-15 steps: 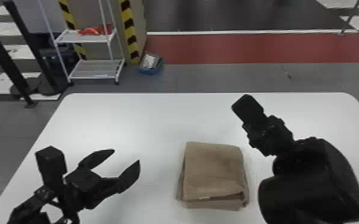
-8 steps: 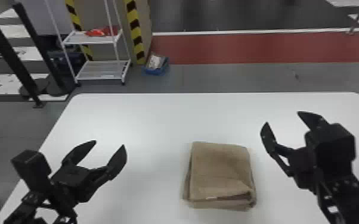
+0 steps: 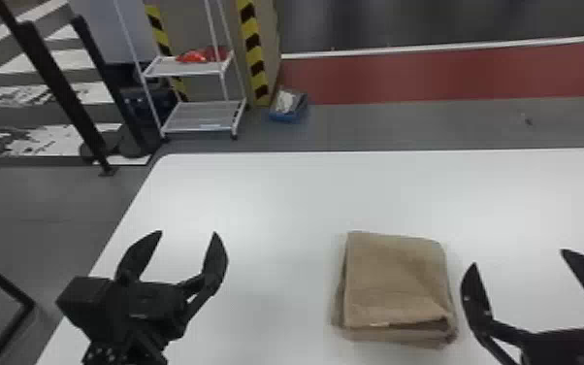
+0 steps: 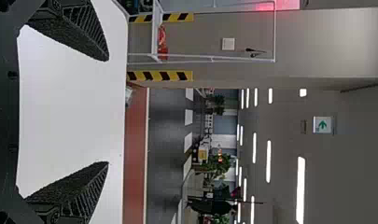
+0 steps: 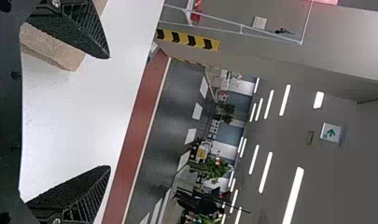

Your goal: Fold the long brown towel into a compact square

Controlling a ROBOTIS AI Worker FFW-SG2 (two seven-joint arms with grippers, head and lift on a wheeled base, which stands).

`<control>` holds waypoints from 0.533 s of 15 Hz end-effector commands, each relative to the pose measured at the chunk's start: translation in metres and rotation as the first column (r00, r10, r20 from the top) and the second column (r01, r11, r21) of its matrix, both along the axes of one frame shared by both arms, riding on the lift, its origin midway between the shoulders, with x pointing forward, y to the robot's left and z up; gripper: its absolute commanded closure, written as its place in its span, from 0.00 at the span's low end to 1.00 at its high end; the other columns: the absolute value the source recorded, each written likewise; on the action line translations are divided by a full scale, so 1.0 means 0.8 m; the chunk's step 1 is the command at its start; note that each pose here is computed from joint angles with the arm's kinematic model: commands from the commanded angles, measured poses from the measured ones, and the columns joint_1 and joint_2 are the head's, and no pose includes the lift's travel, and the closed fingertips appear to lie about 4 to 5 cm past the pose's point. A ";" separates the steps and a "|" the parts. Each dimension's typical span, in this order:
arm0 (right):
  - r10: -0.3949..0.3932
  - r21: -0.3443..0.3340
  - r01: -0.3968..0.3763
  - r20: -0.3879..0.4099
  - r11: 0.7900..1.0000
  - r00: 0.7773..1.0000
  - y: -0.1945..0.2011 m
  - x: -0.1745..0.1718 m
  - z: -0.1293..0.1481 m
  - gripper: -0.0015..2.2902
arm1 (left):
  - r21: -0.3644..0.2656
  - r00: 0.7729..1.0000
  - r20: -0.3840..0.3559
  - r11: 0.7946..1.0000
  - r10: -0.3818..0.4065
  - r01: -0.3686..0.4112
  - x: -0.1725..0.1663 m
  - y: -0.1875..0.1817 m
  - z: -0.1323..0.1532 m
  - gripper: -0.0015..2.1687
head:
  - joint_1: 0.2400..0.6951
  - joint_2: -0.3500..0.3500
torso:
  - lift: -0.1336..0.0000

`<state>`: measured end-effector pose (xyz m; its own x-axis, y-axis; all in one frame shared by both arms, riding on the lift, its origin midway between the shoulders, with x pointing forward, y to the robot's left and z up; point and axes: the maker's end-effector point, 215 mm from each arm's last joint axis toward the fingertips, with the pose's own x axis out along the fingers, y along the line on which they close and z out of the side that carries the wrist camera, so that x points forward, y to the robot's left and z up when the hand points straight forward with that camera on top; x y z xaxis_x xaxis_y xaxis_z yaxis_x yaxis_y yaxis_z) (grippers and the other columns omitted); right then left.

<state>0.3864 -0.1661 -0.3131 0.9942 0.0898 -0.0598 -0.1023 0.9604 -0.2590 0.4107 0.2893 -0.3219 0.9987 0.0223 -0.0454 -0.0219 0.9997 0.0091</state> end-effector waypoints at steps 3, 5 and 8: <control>0.049 0.040 -0.052 0.087 0.998 0.995 0.018 -0.019 0.006 0.02 | 0.001 0.999 -0.032 1.000 -0.016 0.016 -0.015 -0.012 -0.013 0.04 | 1.00 0.76 | 0.07; 0.037 0.084 -0.047 0.122 0.995 0.992 0.008 -0.022 0.018 0.02 | 0.003 0.999 -0.038 1.000 -0.015 0.015 -0.016 -0.012 -0.016 0.04 | 1.00 0.77 | 0.07; -0.037 0.166 0.023 0.081 0.986 0.996 -0.049 -0.016 0.010 0.02 | -0.022 0.999 -0.046 1.000 -0.023 0.022 -0.019 -0.015 -0.016 0.04 | 1.00 0.75 | 0.07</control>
